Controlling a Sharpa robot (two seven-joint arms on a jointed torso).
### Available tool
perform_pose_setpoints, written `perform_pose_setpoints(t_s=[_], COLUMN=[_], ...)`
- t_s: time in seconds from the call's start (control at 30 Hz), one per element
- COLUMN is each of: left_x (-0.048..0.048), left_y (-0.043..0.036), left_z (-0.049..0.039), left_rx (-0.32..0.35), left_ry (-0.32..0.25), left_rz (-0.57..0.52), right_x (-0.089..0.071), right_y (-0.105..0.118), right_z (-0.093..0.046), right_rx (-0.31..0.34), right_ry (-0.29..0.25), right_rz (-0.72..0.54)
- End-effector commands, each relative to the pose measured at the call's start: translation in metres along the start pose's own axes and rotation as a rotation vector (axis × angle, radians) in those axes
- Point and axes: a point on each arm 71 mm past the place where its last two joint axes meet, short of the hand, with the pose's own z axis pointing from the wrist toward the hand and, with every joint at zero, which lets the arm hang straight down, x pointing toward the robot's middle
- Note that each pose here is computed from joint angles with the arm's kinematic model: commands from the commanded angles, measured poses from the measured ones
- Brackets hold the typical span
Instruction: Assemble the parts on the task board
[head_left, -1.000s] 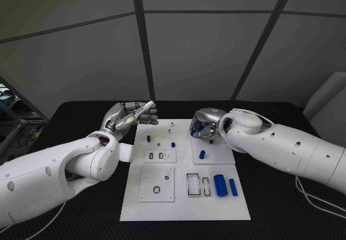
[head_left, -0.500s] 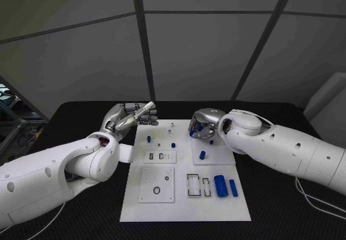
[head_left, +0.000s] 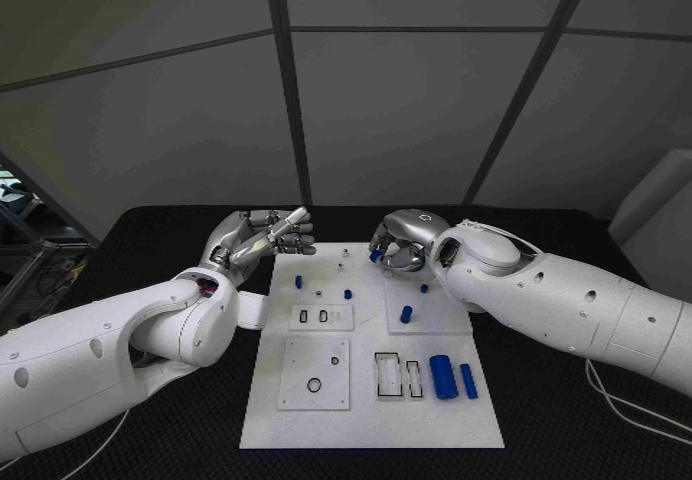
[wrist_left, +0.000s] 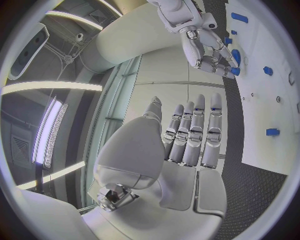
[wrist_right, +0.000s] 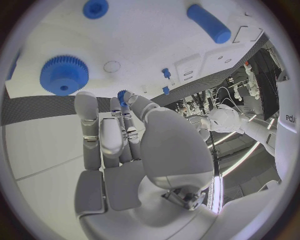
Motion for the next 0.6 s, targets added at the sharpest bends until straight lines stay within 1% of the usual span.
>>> perform_pose_setpoints(t_s=[0.03, 0.3, 0.6], left_x=[0.0005, 0.0012, -0.0005], left_y=[-0.001, -0.0005, -0.0008], left_z=[0.0008, 0.0017, 0.0019], left_rx=[0.005, 0.004, 0.005], left_ry=[0.01, 0.011, 0.008], left_rz=[-0.009, -0.011, -0.008], right_x=[-0.006, -0.002, 0.002], right_y=[0.001, 0.01, 0.016], right_z=[0.005, 0.02, 0.028], right_rx=[0.017, 0.023, 0.021], right_ry=[-0.08, -0.094, -0.078], right_rz=[0.015, 0.031, 0.036])
